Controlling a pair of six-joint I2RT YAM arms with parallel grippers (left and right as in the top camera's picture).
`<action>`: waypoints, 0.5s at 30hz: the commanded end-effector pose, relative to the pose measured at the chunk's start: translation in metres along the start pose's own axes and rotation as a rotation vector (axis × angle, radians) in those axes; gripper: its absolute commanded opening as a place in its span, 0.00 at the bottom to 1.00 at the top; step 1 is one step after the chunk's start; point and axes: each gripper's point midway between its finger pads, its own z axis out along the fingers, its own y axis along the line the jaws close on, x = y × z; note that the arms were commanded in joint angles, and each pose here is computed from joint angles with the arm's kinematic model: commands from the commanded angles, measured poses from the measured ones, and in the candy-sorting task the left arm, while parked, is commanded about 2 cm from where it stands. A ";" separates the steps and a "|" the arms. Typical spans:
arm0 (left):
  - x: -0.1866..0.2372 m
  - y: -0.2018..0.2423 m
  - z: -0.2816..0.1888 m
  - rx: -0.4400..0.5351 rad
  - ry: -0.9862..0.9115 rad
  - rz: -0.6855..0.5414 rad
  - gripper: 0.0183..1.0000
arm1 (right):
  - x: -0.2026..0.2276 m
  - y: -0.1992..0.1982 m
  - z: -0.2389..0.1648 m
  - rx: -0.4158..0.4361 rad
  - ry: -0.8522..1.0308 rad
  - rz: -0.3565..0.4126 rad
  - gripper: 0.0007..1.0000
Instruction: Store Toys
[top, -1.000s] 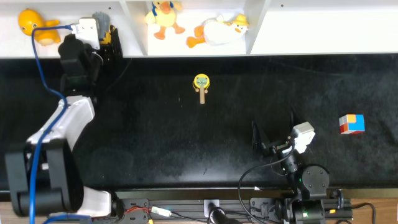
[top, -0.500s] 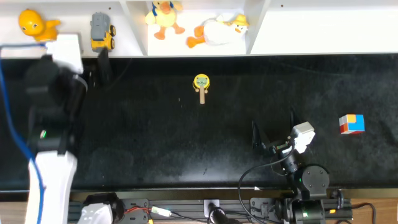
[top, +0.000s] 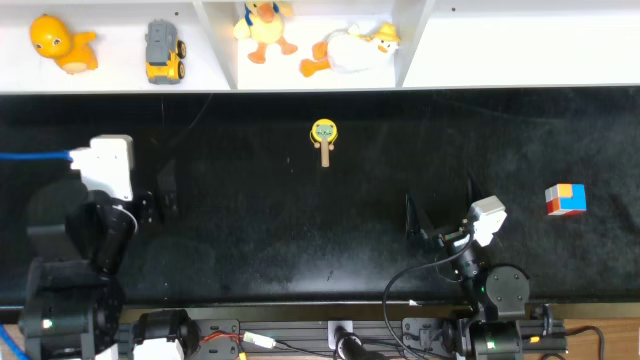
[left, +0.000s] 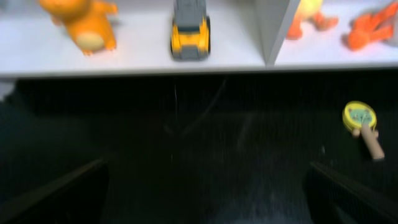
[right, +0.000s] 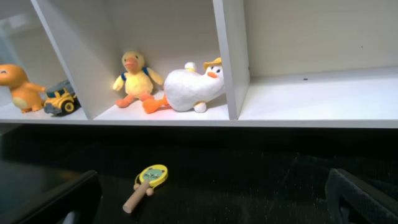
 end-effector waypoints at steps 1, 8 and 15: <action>0.015 -0.001 0.000 0.004 0.072 0.004 1.00 | 0.004 0.002 0.000 -0.012 0.004 0.005 0.99; 0.047 -0.003 -0.001 0.012 0.210 -0.002 1.00 | 0.004 0.002 0.000 -0.012 0.004 0.005 0.99; 0.045 -0.017 -0.004 0.084 0.159 -0.013 1.00 | 0.004 0.002 0.000 -0.012 0.004 0.005 1.00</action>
